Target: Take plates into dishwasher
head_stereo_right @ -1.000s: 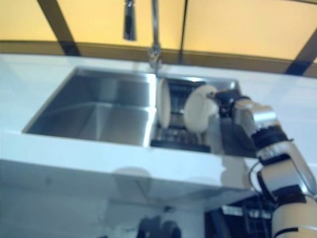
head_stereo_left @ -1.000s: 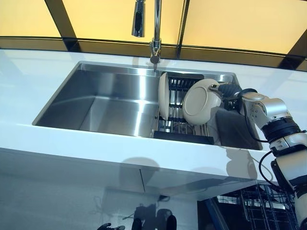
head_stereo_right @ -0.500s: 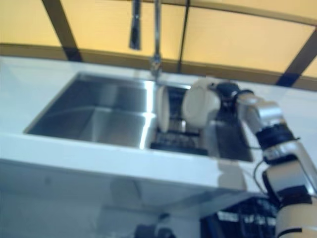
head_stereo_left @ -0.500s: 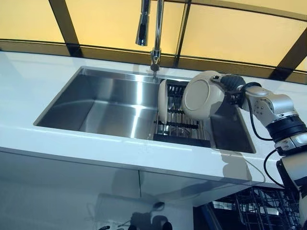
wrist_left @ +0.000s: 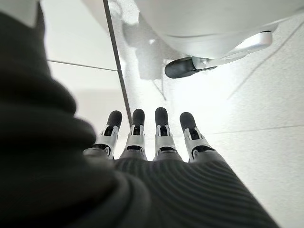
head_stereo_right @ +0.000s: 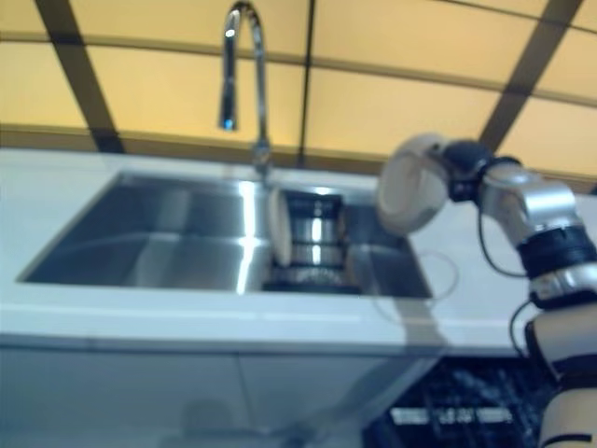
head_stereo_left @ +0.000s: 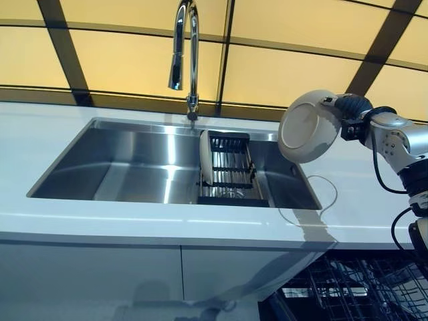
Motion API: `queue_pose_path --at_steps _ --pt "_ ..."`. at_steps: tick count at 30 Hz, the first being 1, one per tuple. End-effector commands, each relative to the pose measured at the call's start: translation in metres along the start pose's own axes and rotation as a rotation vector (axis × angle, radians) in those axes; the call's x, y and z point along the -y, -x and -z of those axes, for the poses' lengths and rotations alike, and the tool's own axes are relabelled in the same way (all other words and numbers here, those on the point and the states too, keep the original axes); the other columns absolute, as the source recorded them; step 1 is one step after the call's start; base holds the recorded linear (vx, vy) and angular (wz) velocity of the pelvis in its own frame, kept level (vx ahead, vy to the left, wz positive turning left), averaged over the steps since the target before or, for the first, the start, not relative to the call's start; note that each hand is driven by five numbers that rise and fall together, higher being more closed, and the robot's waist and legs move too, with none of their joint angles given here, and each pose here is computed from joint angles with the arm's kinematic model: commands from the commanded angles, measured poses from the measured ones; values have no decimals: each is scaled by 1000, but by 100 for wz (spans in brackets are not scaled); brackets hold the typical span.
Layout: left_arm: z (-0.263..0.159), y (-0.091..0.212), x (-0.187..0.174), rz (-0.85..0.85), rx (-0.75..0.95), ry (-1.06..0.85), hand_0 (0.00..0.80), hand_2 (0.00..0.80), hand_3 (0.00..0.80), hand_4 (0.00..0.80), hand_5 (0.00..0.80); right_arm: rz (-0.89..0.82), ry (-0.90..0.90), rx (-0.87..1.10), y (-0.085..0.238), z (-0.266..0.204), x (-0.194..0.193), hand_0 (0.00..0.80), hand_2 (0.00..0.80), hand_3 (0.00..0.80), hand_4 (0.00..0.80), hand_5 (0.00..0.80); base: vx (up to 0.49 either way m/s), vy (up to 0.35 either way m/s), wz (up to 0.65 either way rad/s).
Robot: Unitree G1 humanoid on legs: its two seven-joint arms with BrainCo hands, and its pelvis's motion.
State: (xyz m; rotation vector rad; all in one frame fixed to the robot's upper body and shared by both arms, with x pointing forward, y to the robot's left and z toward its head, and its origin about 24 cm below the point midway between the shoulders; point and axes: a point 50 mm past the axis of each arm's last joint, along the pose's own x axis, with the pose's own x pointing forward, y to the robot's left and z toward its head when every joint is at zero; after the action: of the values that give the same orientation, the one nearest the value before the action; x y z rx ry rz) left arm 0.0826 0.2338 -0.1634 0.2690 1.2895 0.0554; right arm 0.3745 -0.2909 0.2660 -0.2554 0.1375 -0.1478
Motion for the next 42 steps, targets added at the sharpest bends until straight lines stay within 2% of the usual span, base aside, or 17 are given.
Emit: queue_pose_path --at_steps 1,13,28,36,42 --pt "5 -1 -5 -17 -40 -66 0 0 0 0 0 149 41 174 19 -60 46 800 800 800 800 800 1 17 -17" --pt "5 0 -12 -18 -45 -78 0 0 0 0 0 252 66 138 50 -47 109 800 800 800 800 800 11 8 -21" --pt "14 2 -21 -33 -55 -17 0 0 0 0 0 224 100 82 80 11 137 800 800 800 800 800 14 -23 -16" --pt "18 2 -22 -37 -52 17 0 0 0 0 0 254 77 -7 106 55 162 800 800 800 800 800 4 -15 -12" --pt "17 3 -25 -43 -43 29 0 0 0 0 0 204 83 -33 114 83 156 800 800 800 800 800 -23 -17 -9"
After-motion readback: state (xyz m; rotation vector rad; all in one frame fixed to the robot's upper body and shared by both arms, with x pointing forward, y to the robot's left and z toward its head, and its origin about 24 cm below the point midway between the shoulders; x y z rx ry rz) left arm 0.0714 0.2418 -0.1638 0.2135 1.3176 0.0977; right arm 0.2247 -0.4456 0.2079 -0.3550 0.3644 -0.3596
